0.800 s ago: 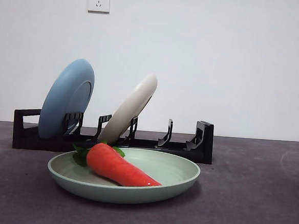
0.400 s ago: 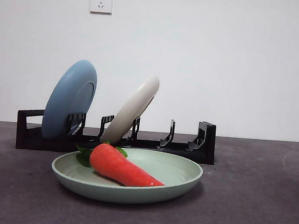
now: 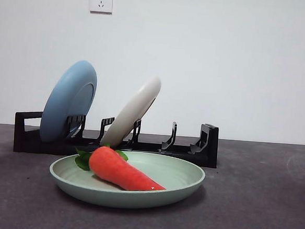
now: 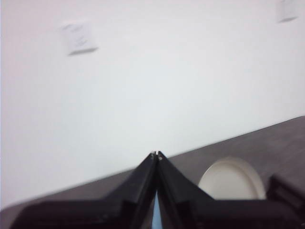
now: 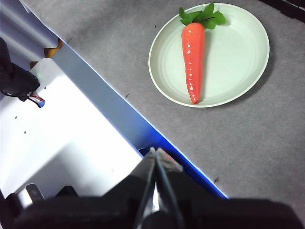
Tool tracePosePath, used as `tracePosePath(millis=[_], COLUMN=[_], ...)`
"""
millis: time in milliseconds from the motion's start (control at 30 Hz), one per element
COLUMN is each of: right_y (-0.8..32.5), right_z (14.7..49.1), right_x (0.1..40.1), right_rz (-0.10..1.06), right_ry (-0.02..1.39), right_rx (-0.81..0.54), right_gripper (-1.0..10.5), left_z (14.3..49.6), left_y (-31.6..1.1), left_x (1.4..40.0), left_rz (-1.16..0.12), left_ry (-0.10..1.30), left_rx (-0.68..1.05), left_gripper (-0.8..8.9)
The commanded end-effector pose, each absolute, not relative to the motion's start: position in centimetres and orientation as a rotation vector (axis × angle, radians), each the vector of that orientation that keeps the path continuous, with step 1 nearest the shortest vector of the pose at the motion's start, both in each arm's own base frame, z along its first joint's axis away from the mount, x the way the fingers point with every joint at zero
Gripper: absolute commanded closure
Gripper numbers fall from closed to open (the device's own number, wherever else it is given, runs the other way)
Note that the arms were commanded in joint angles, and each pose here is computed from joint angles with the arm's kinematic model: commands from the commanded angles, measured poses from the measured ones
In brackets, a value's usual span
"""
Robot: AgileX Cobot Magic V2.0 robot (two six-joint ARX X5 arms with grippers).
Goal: Take the green plate from the plate rack,put the plate on the table,take the carrot from the table,put the carrot in the plate
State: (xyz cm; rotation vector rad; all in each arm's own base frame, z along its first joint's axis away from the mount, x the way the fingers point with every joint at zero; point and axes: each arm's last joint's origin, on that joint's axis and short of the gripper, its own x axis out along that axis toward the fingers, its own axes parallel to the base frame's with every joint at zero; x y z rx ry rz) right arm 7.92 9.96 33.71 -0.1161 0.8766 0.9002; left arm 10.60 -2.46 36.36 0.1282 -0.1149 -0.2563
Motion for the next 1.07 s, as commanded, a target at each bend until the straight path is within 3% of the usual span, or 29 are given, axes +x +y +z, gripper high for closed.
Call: tracePosePath(millis=[33,233,567,1067], right_y=[10.0,10.0,10.0,10.0], right_z=[33.6,33.6,33.6,33.6], right_x=[7.9,7.9,7.9,7.9], right_rz=[0.898,0.898,0.898,0.898], right_ry=[0.879,0.879,0.879,0.879], right_rx=[-0.113,-0.113,-0.113,-0.113], right_gripper=[9.5,9.5,9.5,9.5], left_z=[32.9,26.4,18.3,14.7], left_y=[-1.7,-0.5,0.2,0.1], left_x=[10.2,9.9,9.8,9.6], left_rz=[-0.194,-0.044,0.034,0.039], left_ry=[-0.086,-0.021,0.058,0.178], left_rx=[0.124,0.094,0.019,-0.116], left_gripper=[8.16,8.16,8.16,8.16])
